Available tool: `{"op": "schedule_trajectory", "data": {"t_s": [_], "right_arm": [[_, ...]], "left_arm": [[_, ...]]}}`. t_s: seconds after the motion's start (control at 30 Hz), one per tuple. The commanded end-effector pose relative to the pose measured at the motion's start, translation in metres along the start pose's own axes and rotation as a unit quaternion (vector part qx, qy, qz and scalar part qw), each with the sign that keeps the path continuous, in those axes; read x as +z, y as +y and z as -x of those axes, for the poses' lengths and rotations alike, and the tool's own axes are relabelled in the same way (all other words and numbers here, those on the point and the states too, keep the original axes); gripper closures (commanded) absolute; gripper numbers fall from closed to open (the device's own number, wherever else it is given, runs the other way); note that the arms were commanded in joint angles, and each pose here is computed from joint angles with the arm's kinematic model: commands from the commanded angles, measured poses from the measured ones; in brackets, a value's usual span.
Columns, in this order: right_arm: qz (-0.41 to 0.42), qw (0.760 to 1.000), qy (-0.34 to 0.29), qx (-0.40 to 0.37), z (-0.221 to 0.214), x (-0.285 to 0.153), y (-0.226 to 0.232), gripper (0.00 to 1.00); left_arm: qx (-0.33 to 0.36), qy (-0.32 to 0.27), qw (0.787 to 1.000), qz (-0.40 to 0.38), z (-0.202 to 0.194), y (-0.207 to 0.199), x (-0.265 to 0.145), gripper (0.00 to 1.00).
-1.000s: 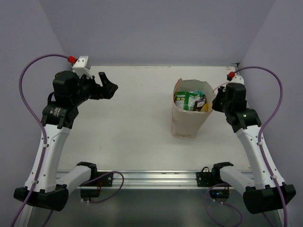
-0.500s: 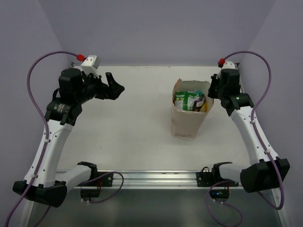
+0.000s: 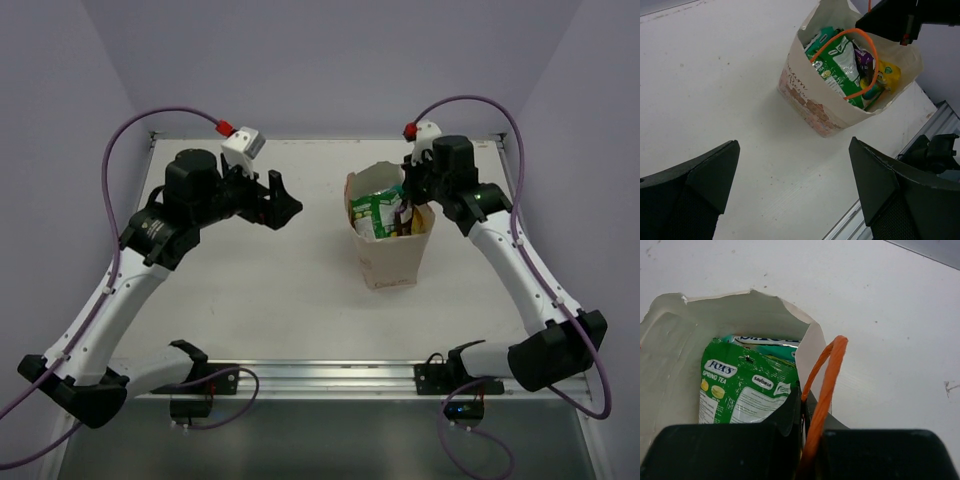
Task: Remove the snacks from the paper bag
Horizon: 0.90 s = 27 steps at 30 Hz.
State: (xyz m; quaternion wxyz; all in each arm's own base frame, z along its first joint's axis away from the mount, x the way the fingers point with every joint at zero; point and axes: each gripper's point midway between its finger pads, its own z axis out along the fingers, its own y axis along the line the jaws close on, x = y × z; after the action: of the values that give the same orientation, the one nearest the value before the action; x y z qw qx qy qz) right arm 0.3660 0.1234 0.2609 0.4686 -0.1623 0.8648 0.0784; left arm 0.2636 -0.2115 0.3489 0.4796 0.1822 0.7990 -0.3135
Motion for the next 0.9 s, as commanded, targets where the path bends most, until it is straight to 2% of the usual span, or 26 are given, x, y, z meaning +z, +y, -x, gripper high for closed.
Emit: {"op": "schedule_trajectory", "data": {"t_s": [0.0, 0.23, 0.33, 0.43, 0.57, 0.7, 0.87], "right_arm": [[0.052, 0.995, -0.075, -0.036, 0.047, -0.027, 0.030, 1.00], [0.060, 0.992, -0.106, -0.043, 0.074, -0.058, 0.045, 1.00], [0.059, 0.991, -0.110, -0.042, 0.077, -0.065, 0.049, 1.00], [0.061, 0.991, -0.119, -0.032, 0.080, -0.070, 0.051, 1.00], [0.056, 0.991, -0.123, -0.021, 0.082, -0.072, 0.050, 1.00], [0.055, 0.986, -0.157, -0.021, 0.096, -0.086, 0.050, 1.00], [0.045, 0.983, -0.178, -0.031, 0.107, -0.091, 0.046, 1.00]], "left_arm": [[0.023, -0.047, 0.999, 0.000, 0.033, -0.017, 0.002, 0.00], [0.048, -0.063, 0.997, -0.002, 0.048, -0.072, 0.028, 0.00], [0.034, -0.062, 0.997, 0.011, 0.050, -0.090, 0.047, 0.01], [0.014, -0.050, 0.998, 0.020, 0.041, -0.105, 0.069, 0.06], [-0.024, -0.024, 0.998, 0.052, 0.013, -0.107, 0.097, 0.17], [-0.083, -0.012, 0.995, 0.045, -0.010, -0.111, 0.118, 0.20], [-0.097, 0.015, 0.994, 0.052, -0.036, -0.110, 0.144, 0.22]]}}
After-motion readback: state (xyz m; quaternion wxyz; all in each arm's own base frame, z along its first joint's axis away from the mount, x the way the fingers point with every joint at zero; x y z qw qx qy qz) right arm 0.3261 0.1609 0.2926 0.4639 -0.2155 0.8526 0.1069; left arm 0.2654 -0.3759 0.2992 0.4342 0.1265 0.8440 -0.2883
